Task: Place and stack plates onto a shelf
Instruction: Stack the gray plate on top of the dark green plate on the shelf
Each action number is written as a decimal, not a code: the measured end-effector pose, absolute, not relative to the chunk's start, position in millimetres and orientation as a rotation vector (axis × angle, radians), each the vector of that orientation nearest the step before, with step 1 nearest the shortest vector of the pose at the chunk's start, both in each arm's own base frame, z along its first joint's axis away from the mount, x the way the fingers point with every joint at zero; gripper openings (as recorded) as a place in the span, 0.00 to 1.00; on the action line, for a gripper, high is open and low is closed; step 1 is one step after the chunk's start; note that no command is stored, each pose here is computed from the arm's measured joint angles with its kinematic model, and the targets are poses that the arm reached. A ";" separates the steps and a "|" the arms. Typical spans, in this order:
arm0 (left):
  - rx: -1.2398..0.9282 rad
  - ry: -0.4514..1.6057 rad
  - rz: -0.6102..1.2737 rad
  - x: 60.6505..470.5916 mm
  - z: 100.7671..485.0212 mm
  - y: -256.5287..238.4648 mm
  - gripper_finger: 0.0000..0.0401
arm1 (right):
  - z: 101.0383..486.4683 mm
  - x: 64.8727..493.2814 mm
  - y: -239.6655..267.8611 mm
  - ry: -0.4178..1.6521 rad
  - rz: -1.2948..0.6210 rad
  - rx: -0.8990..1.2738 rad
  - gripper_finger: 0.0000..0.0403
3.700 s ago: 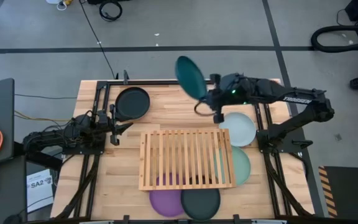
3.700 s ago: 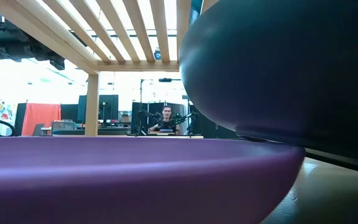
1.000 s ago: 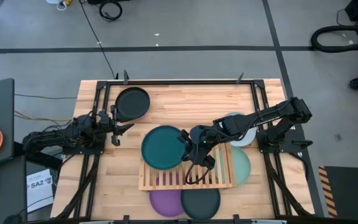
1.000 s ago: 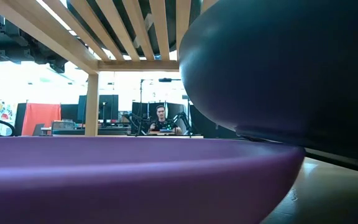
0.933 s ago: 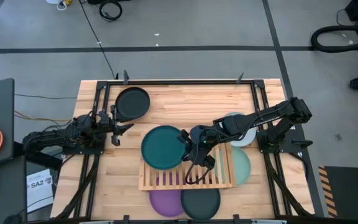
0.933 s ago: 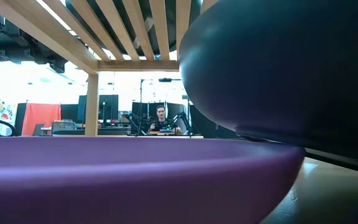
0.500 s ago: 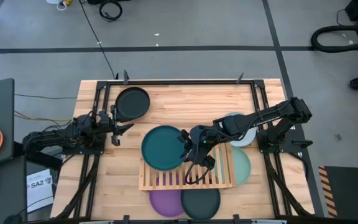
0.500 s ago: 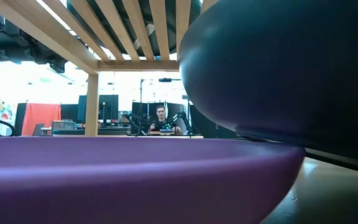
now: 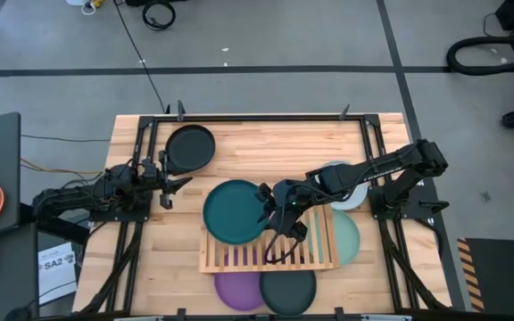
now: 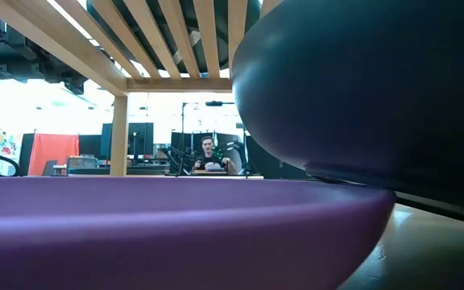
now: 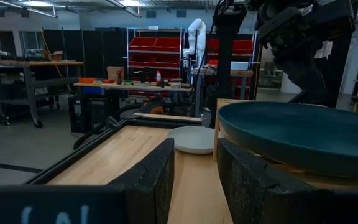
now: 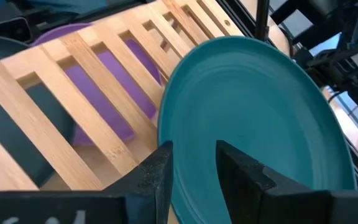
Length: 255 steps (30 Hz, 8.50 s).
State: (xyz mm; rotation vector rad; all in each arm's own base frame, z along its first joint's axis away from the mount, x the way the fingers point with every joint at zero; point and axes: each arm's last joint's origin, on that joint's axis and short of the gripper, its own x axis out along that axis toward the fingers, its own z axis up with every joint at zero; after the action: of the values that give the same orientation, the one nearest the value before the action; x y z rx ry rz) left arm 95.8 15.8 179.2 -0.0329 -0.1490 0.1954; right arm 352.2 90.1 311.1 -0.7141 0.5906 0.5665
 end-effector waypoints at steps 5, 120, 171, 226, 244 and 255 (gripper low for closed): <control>-0.033 -0.149 0.196 95.8 179.3 15.8 0.31 | 316.6 348.5 88.4 0.587 0.539 -0.724 0.31; -0.034 -0.149 0.196 95.8 179.1 15.8 0.31 | 164.6 130.4 -164.0 1.374 -0.354 0.401 0.31; -0.124 -0.366 0.332 90.0 197.6 19.5 0.31 | 200.7 119.2 -156.6 1.270 -0.668 0.292 0.04; 0.221 0.023 0.756 258.0 328.7 55.5 0.31 | 315.9 210.9 -113.5 -0.080 -0.981 -0.075 0.04; 0.221 0.031 0.771 293.4 331.4 65.9 0.31 | 315.5 222.9 -90.3 -0.109 -0.922 -0.025 0.04; 0.217 0.010 0.766 293.4 333.3 65.5 0.31 | 315.8 227.1 -80.1 -0.115 -0.856 -0.020 0.04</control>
State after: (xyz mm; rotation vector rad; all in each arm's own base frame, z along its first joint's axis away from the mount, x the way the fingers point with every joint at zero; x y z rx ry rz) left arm 293.4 65.5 333.3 0.2165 0.0101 0.7660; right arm 227.1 -80.1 315.8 -0.0202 -0.1148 -0.8562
